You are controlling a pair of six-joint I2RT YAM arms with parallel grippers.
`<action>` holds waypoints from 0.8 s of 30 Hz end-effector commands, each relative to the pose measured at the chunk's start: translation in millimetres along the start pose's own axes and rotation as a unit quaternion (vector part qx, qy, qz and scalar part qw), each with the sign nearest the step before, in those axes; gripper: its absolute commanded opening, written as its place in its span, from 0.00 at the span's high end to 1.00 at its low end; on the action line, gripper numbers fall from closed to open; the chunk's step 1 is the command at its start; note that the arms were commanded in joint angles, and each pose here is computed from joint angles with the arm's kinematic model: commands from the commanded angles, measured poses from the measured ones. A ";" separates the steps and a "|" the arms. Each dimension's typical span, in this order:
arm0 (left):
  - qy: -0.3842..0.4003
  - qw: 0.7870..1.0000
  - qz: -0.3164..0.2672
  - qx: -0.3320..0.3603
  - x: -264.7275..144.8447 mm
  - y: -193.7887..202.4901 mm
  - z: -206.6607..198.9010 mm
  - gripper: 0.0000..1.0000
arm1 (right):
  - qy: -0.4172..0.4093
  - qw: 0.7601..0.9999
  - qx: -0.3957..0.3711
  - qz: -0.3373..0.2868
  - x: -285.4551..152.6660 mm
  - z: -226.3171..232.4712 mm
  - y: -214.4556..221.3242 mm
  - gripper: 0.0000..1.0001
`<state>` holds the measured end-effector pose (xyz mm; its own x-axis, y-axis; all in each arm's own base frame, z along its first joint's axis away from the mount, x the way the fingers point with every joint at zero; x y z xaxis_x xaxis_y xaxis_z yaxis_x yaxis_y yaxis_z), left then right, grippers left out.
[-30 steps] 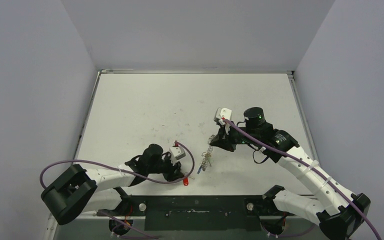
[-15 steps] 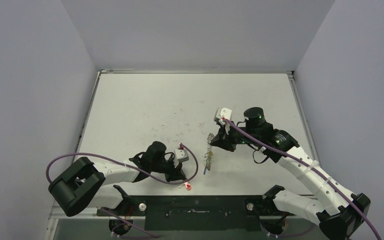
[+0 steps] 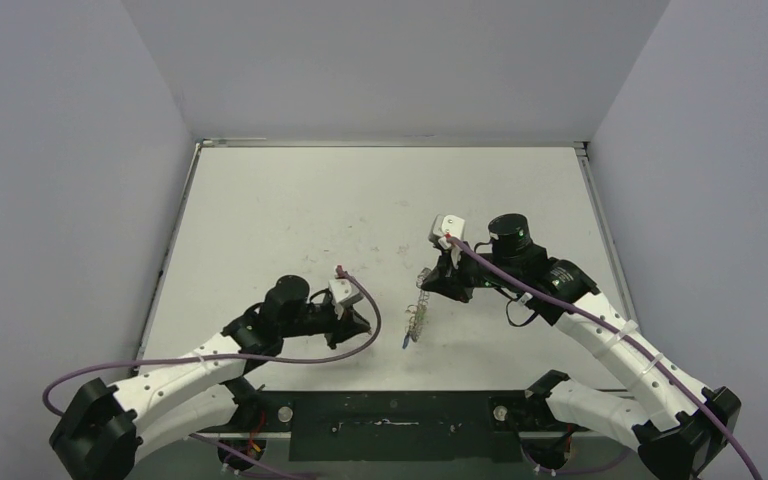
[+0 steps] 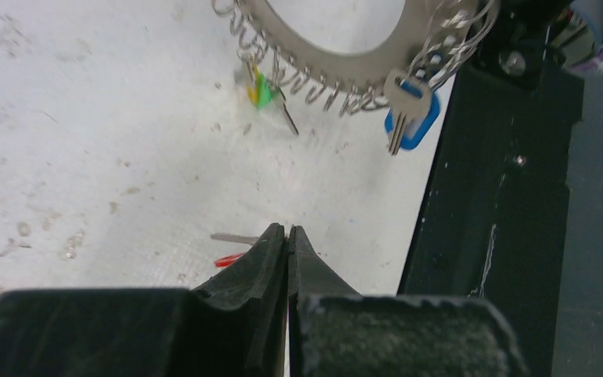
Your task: Put the keys on the keyring
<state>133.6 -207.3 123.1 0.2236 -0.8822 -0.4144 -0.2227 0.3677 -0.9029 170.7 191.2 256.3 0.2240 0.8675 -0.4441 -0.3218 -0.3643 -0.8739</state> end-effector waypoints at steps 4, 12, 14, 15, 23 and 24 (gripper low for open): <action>-0.057 0.989 -0.130 0.038 -34.1 -67.7 -1.5 1.00 | -0.015 0.998 -0.036 -0.052 -9.0 6.5 -31.9 1.00; -0.047 0.957 -0.257 0.124 -54.8 -115.6 -11.6 1.00 | -0.039 0.996 -0.050 -0.064 -10.6 11.9 -40.4 1.00; -0.039 0.955 -0.268 0.125 -54.5 -122.3 -13.1 1.00 | -0.043 0.996 -0.053 -0.066 -10.5 12.9 -41.1 1.00; -0.035 0.955 -0.269 0.121 -53.4 -124.7 -13.3 1.00 | -0.043 0.995 -0.053 -0.066 -10.2 12.7 -41.2 1.00; -0.032 0.962 -0.258 0.079 -49.5 -152.3 -8.8 1.00 | -0.060 0.994 -0.053 -0.068 -4.7 13.3 -40.1 1.00; -0.031 0.964 -0.254 0.078 -48.7 -154.4 -8.3 1.00 | -0.063 0.994 -0.052 -0.068 -3.8 13.5 -40.0 1.00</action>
<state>144.1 -218.1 238.2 0.3235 -0.9462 -0.0097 0.0288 0.0201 -0.9994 165.0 197.4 269.0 0.1571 0.9036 -0.3985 -0.2999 -0.3408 -0.8910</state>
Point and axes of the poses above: each gripper's point midway between its finger pads, its own x axis out along the fingers, its own z axis along the line the jaws close on, y = z × x, the point moved 6 cm from there along -x, back along the fingers, and after that the axes turned 8 degrees about x, right-handed, at the moved point
